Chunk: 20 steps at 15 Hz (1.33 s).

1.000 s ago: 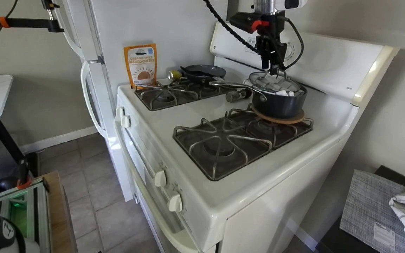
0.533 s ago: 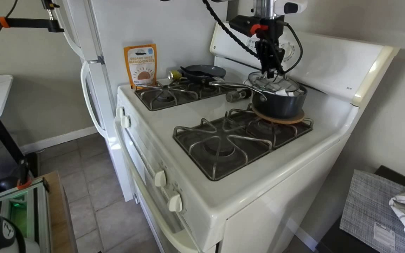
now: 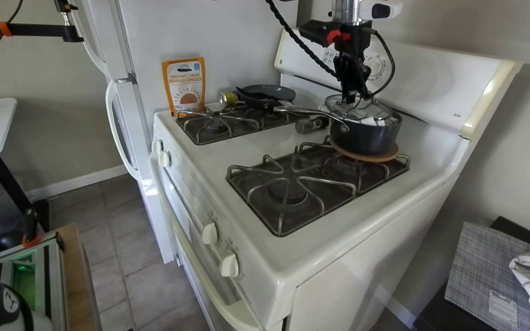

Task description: Take the lid off of the pot

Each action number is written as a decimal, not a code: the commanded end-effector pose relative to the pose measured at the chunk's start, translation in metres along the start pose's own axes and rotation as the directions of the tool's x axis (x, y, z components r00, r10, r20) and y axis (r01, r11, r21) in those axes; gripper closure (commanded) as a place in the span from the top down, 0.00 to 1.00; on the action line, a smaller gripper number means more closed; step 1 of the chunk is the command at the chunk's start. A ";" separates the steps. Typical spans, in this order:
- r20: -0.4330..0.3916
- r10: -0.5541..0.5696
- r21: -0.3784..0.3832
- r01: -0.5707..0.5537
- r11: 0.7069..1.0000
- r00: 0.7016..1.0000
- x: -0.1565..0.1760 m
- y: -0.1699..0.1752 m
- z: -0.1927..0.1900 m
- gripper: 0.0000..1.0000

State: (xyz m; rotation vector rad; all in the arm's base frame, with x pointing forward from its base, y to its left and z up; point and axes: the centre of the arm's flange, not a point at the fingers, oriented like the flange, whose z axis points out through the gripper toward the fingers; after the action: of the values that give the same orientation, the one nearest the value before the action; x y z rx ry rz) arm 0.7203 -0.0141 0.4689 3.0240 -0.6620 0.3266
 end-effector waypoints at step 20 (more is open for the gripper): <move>0.003 -0.646 0.081 0.644 0.761 0.763 -0.057 -0.147 -0.071 0.04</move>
State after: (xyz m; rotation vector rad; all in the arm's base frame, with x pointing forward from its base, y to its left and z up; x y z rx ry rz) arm 0.7028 0.1178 0.5178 3.0852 0.2060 0.3080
